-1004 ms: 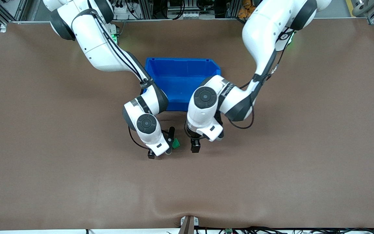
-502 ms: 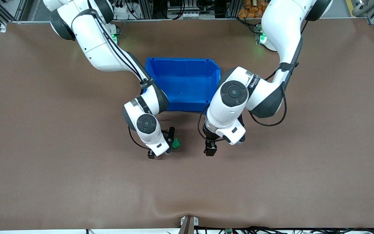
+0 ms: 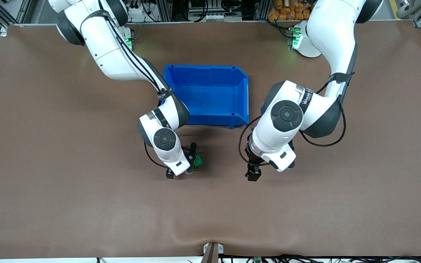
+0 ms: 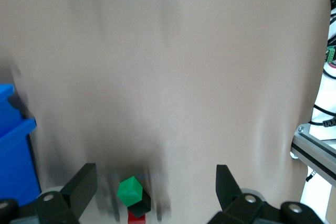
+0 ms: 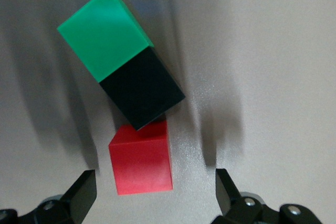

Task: Attach green and red cubes to black cube

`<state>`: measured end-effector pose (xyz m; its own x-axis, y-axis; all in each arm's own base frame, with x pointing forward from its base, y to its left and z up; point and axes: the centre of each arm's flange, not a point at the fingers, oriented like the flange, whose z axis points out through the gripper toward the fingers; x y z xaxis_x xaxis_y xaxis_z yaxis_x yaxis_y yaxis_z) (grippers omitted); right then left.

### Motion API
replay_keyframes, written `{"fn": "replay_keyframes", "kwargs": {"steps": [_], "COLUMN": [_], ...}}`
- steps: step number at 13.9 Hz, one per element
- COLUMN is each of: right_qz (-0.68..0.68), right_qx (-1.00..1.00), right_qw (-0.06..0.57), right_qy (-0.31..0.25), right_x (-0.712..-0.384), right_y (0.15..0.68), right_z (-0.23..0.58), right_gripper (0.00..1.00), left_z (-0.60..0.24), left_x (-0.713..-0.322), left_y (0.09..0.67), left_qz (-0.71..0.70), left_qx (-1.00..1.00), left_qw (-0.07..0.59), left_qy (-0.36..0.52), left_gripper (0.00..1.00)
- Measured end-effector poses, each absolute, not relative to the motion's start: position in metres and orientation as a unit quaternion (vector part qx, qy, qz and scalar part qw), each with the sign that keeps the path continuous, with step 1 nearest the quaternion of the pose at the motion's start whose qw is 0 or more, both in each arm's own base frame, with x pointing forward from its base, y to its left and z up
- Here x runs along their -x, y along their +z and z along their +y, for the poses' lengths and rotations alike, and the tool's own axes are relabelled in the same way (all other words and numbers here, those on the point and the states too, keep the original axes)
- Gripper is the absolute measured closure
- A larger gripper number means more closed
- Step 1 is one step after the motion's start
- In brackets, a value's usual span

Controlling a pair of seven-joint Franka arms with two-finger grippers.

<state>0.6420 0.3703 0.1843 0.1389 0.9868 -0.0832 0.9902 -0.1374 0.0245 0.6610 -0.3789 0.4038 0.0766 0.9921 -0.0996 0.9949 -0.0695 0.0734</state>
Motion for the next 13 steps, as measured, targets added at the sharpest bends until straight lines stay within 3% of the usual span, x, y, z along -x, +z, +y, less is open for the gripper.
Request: {"fn": "replay_keyframes", "kwargs": {"steps": [7, 13], "right_qz": [0.651, 0.645], "right_qx": [-0.758, -0.762], "right_qw": [0.035, 0.037], "right_qy": [0.026, 0.036], "right_x": [-0.649, -0.656], "right_y": [0.189, 0.193], "right_z": [0.379, 0.372], "right_gripper": [0.00, 0.00], "left_z": [-0.347, -0.342], "left_x": [-0.668, -0.668], "left_y": [0.426, 0.431], "left_qz": [0.652, 0.649], "left_qx": [-0.757, -0.760], "left_qw": [0.049, 0.049], "left_qy": [-0.012, -0.011], "left_gripper": [0.00, 0.00]}}
